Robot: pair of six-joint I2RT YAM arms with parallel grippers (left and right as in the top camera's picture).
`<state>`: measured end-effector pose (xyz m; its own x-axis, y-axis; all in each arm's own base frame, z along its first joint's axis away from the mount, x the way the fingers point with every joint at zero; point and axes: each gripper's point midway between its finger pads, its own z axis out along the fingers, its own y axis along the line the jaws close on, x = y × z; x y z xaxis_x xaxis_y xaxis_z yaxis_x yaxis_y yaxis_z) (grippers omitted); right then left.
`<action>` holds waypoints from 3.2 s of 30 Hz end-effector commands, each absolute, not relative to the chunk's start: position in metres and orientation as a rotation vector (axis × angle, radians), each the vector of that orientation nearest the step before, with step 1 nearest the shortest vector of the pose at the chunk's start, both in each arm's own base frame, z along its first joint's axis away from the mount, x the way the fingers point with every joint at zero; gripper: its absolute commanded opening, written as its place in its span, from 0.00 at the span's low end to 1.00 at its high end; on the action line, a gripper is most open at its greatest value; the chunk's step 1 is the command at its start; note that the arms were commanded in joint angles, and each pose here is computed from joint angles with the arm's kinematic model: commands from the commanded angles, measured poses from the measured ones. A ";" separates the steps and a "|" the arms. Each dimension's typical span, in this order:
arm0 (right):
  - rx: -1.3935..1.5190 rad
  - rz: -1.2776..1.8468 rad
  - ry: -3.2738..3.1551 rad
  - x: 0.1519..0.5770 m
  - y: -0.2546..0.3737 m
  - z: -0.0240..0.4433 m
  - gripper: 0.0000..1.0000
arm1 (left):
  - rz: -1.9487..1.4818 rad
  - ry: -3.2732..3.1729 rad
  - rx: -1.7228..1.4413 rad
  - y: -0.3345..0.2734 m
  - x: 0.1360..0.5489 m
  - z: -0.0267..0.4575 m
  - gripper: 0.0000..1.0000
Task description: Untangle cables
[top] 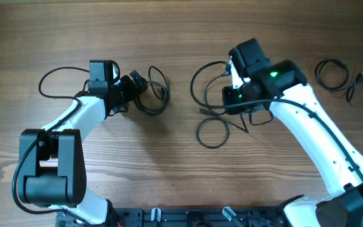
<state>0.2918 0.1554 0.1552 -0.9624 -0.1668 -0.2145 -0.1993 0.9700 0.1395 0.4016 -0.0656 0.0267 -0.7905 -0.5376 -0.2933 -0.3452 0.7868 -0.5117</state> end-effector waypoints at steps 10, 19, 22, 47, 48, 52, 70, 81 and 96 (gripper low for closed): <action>-0.738 0.314 2.961 0.240 0.236 0.038 0.61 | -0.592 2.558 -0.658 -0.062 0.401 0.022 1.00; -0.793 0.055 2.921 0.262 0.235 -0.005 0.63 | -0.592 2.558 -0.658 -0.062 0.401 0.022 1.00; -0.730 -0.184 2.810 0.289 0.212 -0.004 0.57 | -0.592 2.558 -0.658 -0.062 0.401 0.022 1.00; -0.298 -0.015 3.135 0.266 0.167 -0.018 0.05 | -0.592 2.558 -0.658 -0.062 0.401 0.022 1.00; -0.298 -0.015 3.135 0.266 0.167 -0.018 0.04 | -0.592 2.558 -0.658 -0.062 0.401 0.022 1.00; -0.299 -0.014 3.135 0.266 0.167 -0.018 0.04 | -0.592 2.558 -0.658 -0.062 0.401 0.022 1.00; -0.307 0.001 3.130 0.267 0.169 -0.018 0.04 | -0.592 2.557 -0.658 -0.062 0.401 0.022 1.00; -0.308 0.001 3.130 0.267 0.169 -0.018 0.04 | -0.592 2.557 -0.658 -0.062 0.401 0.022 1.00; -0.131 0.170 2.823 0.323 0.158 0.116 0.04 | -0.593 2.550 -0.654 -0.062 0.403 0.023 1.00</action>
<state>0.2891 0.1605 0.0423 -0.9851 -0.1392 -0.1008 -0.1433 0.9891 0.0352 0.4028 -0.0656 0.0275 -0.7887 -0.5375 -0.2984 -0.3419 0.7869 -0.5137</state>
